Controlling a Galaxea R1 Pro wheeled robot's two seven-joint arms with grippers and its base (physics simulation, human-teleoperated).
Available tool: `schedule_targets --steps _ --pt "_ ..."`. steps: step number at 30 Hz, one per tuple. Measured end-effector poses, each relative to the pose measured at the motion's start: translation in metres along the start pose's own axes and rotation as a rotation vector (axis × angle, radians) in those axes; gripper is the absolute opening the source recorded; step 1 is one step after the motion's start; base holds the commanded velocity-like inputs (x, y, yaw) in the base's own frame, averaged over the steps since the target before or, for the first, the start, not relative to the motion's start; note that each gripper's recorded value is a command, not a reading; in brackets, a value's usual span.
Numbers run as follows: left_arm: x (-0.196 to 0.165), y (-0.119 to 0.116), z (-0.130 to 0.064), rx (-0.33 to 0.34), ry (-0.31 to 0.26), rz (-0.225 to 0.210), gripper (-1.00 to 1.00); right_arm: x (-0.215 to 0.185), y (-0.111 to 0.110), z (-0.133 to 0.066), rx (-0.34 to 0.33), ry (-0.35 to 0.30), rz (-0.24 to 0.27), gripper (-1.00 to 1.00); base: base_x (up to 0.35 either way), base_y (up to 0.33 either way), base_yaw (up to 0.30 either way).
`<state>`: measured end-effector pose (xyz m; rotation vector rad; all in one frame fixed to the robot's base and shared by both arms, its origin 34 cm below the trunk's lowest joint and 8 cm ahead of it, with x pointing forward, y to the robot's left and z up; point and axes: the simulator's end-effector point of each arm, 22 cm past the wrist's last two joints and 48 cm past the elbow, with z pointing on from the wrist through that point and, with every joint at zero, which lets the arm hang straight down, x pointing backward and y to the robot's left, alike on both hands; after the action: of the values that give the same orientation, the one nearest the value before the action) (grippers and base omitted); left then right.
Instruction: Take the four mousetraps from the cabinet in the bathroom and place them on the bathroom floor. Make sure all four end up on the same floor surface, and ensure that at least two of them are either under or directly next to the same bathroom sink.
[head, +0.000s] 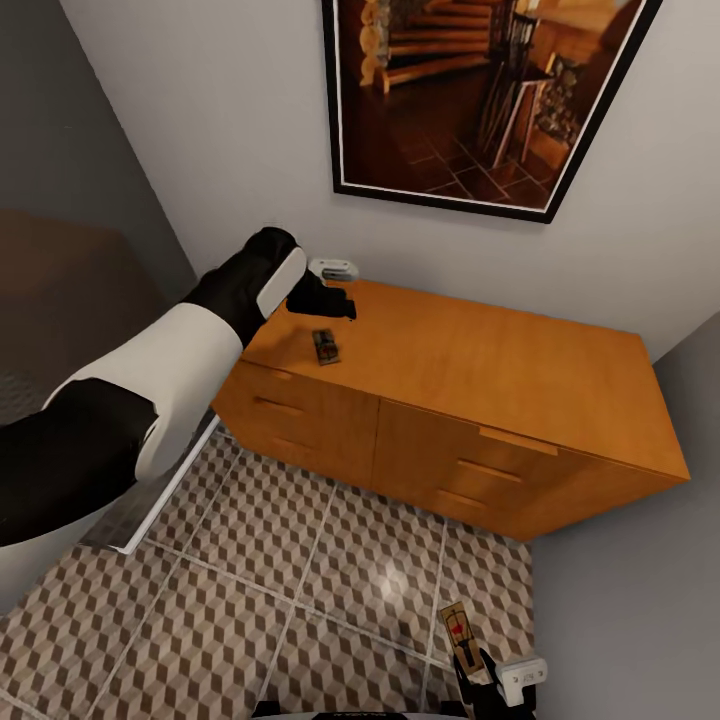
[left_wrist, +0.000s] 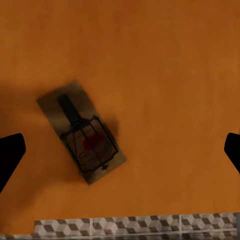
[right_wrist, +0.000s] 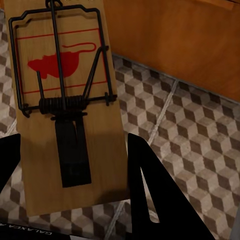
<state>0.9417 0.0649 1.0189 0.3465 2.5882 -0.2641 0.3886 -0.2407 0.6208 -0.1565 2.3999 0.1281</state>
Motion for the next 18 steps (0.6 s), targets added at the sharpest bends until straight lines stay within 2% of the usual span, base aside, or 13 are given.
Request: schedule_targets --steps 9,18 --pt "0.026 0.002 0.016 0.001 0.04 -0.012 1.0 0.0 0.0 0.0 0.0 0.0 0.001 -1.0 0.0 0.0 0.0" --pt "0.031 0.008 0.018 -0.005 0.048 -0.017 1.0 0.0 0.0 0.0 0.0 0.001 0.001 -1.0 0.0 0.0 0.0"
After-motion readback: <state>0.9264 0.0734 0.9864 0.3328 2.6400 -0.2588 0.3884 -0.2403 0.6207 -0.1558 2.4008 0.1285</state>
